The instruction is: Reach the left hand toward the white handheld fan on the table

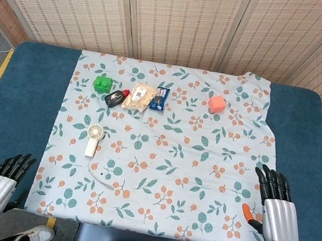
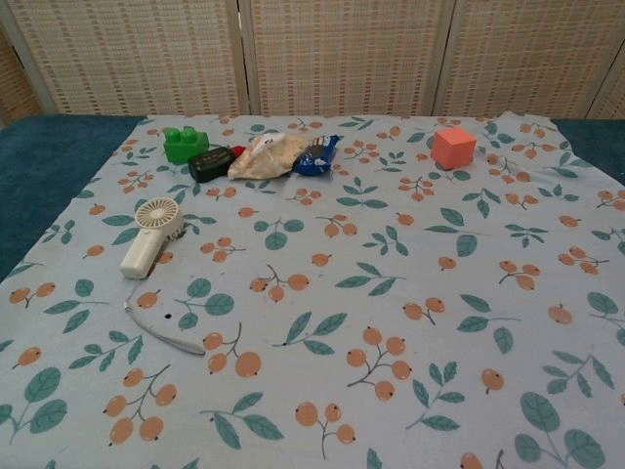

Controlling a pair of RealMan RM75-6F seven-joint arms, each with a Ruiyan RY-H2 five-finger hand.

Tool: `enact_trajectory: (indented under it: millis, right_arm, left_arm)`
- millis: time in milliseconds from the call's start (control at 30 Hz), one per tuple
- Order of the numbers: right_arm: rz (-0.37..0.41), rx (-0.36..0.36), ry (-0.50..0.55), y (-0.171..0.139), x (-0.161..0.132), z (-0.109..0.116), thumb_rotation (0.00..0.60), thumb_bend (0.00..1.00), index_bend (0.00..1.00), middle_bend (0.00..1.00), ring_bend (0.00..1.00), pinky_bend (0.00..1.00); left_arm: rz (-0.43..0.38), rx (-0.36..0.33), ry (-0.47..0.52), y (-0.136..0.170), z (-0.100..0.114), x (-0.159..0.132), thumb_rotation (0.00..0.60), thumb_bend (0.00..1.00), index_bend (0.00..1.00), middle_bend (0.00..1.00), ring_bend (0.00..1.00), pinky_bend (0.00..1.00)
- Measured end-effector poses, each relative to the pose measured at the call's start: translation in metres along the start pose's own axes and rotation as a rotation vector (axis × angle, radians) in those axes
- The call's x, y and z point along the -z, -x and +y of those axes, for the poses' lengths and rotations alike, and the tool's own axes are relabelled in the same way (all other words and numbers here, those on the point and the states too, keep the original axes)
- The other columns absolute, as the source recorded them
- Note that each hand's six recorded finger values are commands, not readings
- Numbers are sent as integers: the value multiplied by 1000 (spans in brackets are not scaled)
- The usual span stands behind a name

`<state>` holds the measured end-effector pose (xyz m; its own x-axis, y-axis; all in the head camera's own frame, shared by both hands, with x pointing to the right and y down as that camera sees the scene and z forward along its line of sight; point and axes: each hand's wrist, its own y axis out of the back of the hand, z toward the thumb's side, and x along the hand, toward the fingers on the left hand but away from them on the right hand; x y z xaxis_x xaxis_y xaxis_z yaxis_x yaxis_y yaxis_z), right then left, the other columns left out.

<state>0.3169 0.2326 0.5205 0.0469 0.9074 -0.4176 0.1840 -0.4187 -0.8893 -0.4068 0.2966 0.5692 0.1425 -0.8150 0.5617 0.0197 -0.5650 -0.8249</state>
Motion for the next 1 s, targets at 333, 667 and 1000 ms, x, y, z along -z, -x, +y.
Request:
enact_trajectory:
  millis: [333,667,1000]
  right_arm:
    - [-9,-7,-6,1,2,-3,600,185,0,0,0,0]
    - [-23,-20,-11,4,6,-7,600,185,0,0,0,0]
    - [-22,-11,-11,3,7,-4,600,185,0,0,0,0]
  left_arm:
    - [-124,-17,-10,-21,-14,-27,600,520,0,337,280,503]
    - [-262,86,-55,-93,-54,-74,600,798,0,890,808,993]
    - [-200,108,-112,-158,-80,-85,600,899,0,969,873,1000]
